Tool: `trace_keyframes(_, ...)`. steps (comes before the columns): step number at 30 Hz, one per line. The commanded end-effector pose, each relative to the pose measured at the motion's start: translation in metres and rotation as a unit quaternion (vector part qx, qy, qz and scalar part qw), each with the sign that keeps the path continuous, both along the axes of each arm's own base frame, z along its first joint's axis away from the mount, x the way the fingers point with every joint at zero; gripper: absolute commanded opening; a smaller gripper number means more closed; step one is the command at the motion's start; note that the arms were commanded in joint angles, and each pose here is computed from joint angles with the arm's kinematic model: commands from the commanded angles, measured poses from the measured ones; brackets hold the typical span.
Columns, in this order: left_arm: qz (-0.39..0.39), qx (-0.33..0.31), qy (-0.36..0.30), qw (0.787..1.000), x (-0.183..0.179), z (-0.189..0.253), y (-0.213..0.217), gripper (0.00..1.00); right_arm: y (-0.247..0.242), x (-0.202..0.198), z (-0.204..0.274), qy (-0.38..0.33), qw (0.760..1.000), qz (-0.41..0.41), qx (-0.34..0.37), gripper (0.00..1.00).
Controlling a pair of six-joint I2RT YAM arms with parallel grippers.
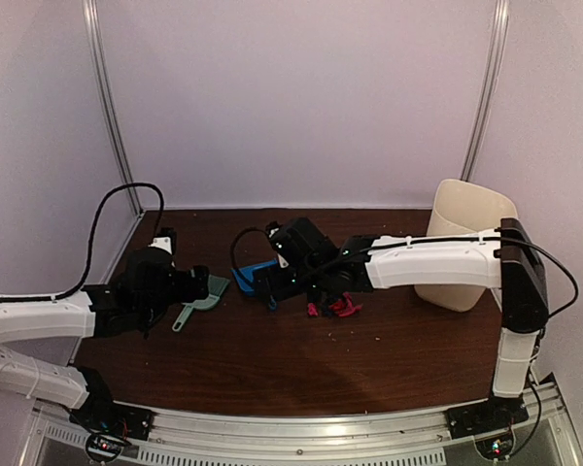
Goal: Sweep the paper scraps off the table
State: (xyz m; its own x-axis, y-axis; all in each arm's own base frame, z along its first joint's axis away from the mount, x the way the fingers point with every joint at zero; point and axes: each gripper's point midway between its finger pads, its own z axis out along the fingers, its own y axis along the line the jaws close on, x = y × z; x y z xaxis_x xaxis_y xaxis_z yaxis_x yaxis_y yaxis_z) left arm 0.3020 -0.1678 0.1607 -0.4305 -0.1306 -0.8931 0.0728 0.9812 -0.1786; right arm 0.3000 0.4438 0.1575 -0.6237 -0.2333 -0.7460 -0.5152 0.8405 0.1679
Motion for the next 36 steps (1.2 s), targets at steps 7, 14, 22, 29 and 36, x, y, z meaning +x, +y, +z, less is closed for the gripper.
trace_keyframes(7,0.011,-0.034,0.025,0.999,0.014,-0.012,0.006,0.94,0.034,0.026,-0.047,0.009,0.998,0.013,-0.064,1.00)
trace_keyframes(14,0.024,-0.036,0.031,0.999,0.015,-0.016,0.012,0.91,0.042,0.038,-0.075,0.023,0.997,0.007,-0.075,0.99)
trace_keyframes(22,0.039,-0.039,0.028,0.998,0.013,-0.017,0.020,0.91,0.039,0.046,-0.100,0.030,0.996,-0.013,-0.086,0.83)
trace_keyframes(29,0.039,-0.040,0.028,0.998,0.013,-0.016,0.021,0.90,0.036,0.051,-0.115,0.033,0.994,-0.022,-0.099,0.68)
trace_keyframes(36,0.035,-0.043,0.023,0.998,0.012,-0.014,0.020,0.90,0.032,0.059,-0.116,0.016,0.993,-0.037,-0.107,0.46)
